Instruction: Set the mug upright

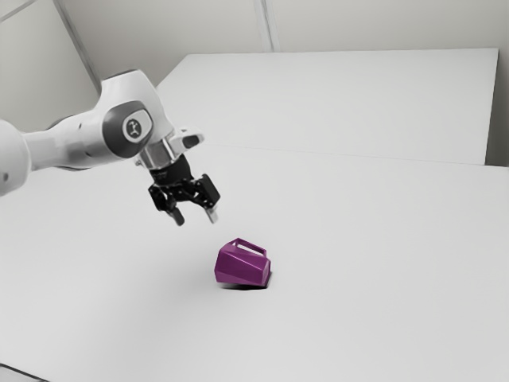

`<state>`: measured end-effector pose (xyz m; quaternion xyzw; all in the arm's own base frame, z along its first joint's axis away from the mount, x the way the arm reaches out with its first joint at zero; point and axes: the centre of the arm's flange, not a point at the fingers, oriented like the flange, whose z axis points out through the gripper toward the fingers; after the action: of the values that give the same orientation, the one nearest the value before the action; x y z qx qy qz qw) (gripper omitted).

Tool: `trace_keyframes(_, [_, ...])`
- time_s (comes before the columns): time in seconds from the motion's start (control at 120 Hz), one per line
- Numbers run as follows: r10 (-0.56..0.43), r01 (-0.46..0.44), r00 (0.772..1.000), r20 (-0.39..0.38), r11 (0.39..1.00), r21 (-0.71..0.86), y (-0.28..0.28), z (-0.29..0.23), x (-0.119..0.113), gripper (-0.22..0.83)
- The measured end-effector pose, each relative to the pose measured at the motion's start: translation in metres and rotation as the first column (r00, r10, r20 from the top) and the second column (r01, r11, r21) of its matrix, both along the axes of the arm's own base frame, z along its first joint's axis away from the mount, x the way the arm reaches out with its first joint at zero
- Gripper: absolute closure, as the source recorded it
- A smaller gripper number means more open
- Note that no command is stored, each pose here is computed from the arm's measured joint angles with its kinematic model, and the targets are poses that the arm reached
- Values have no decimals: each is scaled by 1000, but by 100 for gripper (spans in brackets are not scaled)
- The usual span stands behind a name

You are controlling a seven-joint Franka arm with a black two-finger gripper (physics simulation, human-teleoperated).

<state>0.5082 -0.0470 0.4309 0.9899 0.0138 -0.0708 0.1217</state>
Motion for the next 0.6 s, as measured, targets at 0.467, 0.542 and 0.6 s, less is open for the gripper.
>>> trace_keyframes(0.467, [92, -88, 996, 10, 975, -202, 26, -70, -12, 0])
trace_keyframes(0.542, [110, -104, 994, 14, 966, -239, 31, -80, -15, 0])
trace_keyframes(0.6, [122, -114, 992, 16, 956, -269, 32, -88, -18, 0])
